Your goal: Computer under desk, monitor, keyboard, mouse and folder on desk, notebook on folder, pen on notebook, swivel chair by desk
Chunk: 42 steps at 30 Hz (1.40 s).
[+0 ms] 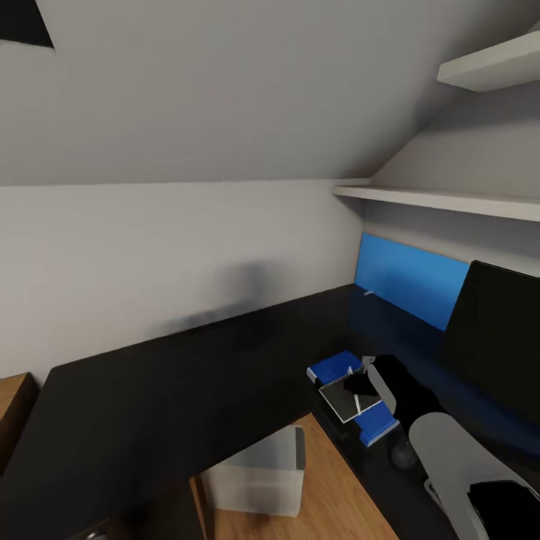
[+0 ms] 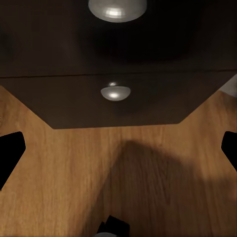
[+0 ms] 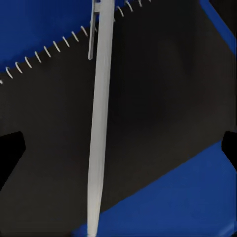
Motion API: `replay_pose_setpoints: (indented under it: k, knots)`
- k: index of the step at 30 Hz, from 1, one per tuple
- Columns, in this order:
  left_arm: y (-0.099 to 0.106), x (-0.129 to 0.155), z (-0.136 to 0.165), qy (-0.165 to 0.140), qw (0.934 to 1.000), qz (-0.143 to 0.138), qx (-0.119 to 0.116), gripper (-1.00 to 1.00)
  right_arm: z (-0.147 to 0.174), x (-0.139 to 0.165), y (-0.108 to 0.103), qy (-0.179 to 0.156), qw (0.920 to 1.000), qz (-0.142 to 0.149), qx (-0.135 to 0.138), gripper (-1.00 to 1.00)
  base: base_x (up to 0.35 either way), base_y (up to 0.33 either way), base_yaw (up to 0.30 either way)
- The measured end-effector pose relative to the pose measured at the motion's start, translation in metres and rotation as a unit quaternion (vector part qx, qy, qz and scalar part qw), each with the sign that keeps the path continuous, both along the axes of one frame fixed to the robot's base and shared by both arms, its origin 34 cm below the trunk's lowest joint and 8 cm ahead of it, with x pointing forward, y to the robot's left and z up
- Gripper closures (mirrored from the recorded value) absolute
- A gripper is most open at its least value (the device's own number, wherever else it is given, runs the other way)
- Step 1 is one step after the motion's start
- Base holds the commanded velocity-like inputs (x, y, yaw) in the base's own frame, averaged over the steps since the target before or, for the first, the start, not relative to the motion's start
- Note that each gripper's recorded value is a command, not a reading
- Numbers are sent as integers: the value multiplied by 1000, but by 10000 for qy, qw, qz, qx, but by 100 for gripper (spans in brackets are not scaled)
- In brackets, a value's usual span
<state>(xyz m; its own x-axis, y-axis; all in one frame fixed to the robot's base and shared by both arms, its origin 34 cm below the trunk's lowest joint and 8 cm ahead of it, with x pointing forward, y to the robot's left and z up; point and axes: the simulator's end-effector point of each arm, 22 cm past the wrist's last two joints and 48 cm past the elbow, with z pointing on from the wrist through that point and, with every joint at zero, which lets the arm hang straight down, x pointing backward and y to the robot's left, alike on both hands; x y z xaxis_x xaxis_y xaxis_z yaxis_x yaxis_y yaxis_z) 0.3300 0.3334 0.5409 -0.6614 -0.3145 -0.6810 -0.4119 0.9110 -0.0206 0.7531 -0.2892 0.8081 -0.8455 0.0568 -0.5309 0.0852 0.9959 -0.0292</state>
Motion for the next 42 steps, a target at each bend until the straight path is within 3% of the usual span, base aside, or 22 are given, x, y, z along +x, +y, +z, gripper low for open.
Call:
replay_pose_setpoints:
  k: [17,29,42]
  knots:
    - [-1,-1,25,5,10000,-10,-6,-100,30,3,6,-91,10000,25,27,-100,0,0,0]
    - [-2,-1,31,3,10000,-33,-21,-100,62,26,31,-674,9975,113,186,-100,0,0,0]
    - [-3,0,31,-4,10000,-58,-31,-100,67,30,56,-787,9961,226,321,-100,0,0,0]
